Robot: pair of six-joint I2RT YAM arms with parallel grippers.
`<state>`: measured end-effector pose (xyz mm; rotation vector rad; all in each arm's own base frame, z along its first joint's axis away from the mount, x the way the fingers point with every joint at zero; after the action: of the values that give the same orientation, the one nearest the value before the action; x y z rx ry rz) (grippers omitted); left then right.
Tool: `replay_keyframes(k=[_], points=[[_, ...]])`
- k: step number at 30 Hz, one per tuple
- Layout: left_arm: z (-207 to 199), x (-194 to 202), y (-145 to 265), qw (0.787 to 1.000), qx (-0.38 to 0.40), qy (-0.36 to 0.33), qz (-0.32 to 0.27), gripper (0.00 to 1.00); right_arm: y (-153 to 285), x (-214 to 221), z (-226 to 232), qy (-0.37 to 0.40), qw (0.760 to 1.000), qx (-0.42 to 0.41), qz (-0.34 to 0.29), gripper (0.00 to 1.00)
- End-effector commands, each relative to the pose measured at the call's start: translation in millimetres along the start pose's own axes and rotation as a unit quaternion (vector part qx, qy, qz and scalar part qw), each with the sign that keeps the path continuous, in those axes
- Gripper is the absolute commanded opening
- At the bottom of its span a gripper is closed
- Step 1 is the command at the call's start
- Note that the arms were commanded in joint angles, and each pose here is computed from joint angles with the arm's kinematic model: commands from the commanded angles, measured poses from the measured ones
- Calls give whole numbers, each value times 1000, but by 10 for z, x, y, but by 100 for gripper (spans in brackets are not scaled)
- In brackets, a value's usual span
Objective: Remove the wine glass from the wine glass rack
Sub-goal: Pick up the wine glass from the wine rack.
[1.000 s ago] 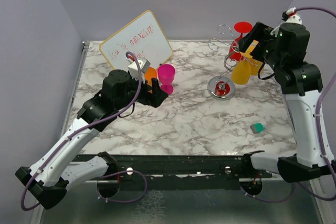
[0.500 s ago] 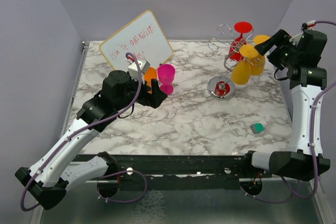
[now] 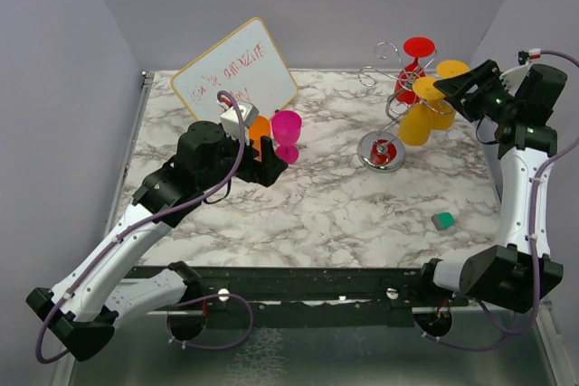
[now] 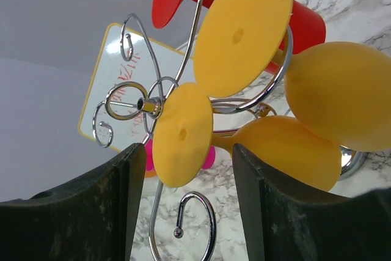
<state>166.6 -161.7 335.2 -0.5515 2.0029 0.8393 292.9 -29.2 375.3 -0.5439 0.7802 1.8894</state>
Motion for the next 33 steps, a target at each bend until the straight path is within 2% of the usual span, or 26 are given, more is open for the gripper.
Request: replay_keyframes(k=[1, 5, 20, 23, 33], points=[[11, -39, 32, 1000, -11, -2, -3, 85, -49, 13, -6, -11, 999, -44, 11, 61], [6, -46, 42, 1000, -11, -2, -5, 85, -72, 25, -21, -14, 998, -53, 10, 54], [4, -54, 65, 1000, -13, 1, -7, 85, -143, 40, -92, -51, 998, -48, 4, 38], [8, -50, 62, 1000, -14, 1, -6, 85, -131, 52, -103, -60, 997, -49, 4, 24], [16, -45, 86, 1000, -19, -1, -7, 85, -29, 19, -55, -86, 994, -68, -7, 8]])
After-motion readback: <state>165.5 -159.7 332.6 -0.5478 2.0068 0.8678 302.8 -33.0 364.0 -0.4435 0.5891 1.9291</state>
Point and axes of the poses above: each gripper's point midway between its finger pads, its own y axis back along the fingers, its own z axis along the line the jaws close on, x = y × z, the point moved 9 cm from there along y, back along the fingers, and after that the axes turned 4 degrees about y, right-handed, at the moved point
